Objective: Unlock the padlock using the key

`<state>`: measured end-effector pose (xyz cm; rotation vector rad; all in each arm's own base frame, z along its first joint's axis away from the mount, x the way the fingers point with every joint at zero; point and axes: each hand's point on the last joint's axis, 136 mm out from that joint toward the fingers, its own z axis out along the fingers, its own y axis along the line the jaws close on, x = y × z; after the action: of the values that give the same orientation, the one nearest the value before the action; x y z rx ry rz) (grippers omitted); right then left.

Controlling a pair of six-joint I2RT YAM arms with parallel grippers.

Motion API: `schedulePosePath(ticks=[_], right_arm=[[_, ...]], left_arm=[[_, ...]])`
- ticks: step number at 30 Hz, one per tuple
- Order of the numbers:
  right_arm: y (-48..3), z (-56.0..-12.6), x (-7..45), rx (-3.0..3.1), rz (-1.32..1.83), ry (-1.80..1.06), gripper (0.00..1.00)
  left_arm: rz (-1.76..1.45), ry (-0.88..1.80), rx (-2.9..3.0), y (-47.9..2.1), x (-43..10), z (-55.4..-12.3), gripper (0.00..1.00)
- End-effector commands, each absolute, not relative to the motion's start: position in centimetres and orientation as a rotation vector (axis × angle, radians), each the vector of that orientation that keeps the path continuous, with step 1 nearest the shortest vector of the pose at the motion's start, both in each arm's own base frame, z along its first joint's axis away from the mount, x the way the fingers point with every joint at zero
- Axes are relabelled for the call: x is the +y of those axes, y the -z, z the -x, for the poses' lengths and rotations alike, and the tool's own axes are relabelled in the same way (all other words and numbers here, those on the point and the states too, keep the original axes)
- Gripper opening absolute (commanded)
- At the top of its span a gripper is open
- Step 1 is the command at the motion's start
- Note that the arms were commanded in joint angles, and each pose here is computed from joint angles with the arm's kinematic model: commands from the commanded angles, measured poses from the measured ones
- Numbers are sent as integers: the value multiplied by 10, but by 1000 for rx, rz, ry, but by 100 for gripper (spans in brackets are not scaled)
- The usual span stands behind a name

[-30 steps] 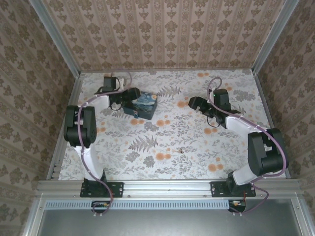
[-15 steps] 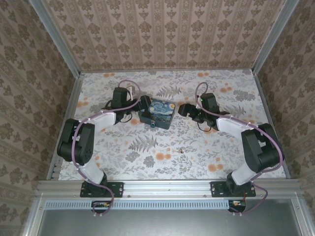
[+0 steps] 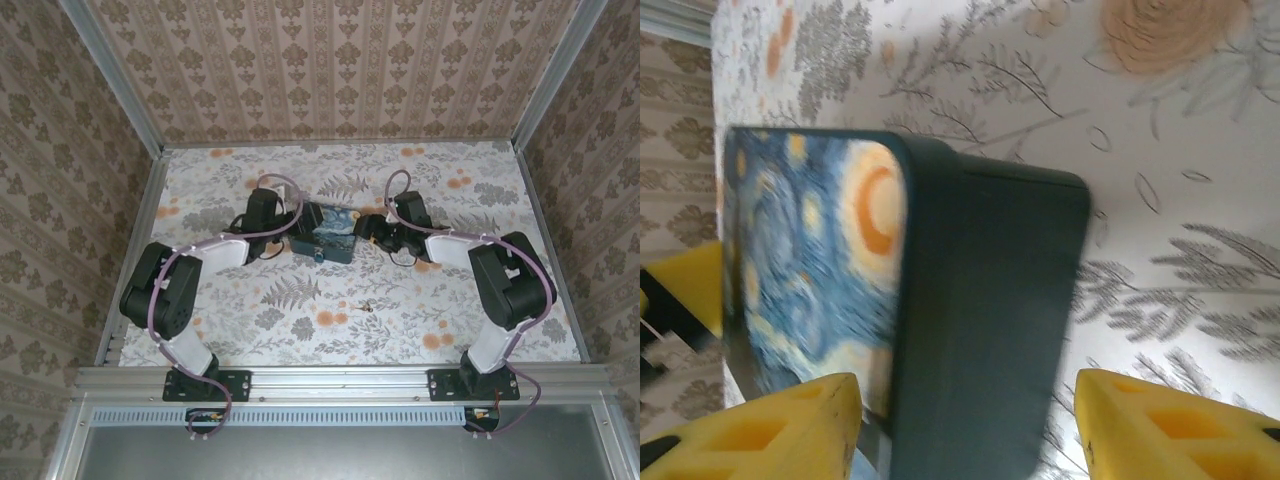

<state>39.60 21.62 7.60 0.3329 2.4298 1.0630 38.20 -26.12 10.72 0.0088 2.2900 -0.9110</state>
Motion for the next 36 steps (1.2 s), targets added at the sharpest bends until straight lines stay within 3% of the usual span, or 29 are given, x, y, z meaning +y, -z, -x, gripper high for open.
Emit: schedulePosePath(ticks=[1, 9, 14, 20, 25, 29, 36], right_arm=[[-91, -409, 232, 2387, -310, -1145, 54], [-95, -422, 234, 2384, -326, -1142, 50], [-92, -418, 225, 2394, -339, -1107, 73], [-101, -405, 177, 2329, -433, -1020, 81], [-101, -365, 162, 2408, -356, -941, 79], [-79, -317, 170, 2563, -190, -831, 71], [-39, -250, 183, 2768, 101, -607, 57]], left_arm=[[-37, 990, 2259, -123, -284, -364, 100], [-58, 963, 2252, -129, -293, -361, 100], [-50, 927, 2257, -127, -285, -369, 100], [53, 863, 2265, -116, -257, -373, 100], [155, 820, 2233, -118, -221, -376, 100], [193, 812, 2208, -133, -197, -372, 100], [142, 891, 2233, -152, -199, -341, 100]])
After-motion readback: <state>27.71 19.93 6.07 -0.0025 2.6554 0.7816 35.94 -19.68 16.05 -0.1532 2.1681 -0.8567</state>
